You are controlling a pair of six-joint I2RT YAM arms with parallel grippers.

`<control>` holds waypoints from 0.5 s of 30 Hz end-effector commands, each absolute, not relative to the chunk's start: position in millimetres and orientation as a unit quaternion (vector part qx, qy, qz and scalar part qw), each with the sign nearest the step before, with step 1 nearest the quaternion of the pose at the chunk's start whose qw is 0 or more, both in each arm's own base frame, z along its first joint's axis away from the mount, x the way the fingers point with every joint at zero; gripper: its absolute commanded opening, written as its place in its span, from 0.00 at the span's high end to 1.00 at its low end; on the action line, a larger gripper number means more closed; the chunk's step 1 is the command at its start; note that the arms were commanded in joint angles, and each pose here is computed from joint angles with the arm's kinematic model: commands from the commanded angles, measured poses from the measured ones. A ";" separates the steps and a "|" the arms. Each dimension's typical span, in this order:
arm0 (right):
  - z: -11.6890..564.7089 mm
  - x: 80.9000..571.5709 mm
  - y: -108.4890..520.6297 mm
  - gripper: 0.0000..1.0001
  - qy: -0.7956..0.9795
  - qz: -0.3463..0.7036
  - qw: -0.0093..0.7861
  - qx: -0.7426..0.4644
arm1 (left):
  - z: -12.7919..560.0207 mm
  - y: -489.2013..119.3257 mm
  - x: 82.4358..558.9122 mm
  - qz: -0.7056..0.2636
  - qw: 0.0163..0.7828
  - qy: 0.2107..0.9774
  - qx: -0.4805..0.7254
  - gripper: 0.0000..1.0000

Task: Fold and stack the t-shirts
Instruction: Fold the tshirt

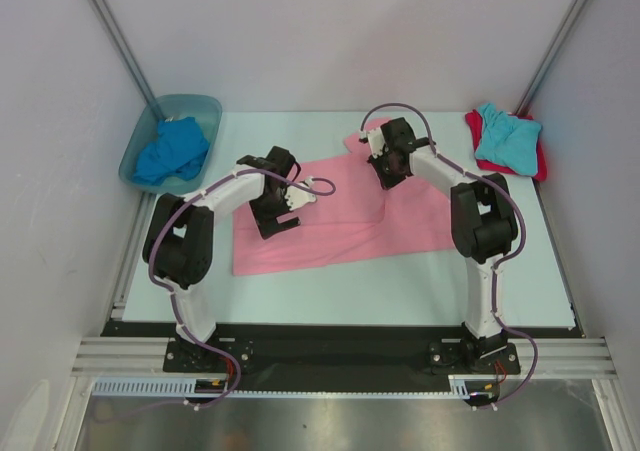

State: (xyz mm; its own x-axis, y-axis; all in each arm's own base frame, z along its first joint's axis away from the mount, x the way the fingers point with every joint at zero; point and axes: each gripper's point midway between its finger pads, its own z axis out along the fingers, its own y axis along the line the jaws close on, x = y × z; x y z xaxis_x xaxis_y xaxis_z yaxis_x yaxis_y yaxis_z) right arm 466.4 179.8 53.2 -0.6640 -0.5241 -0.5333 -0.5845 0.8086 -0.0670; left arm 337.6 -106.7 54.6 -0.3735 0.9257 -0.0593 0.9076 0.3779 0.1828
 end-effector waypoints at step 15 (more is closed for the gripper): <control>90.4 477.5 192.0 0.99 0.891 0.052 0.322 -0.317 | 64.8 -117.7 345.0 0.052 0.095 0.828 0.550 0.00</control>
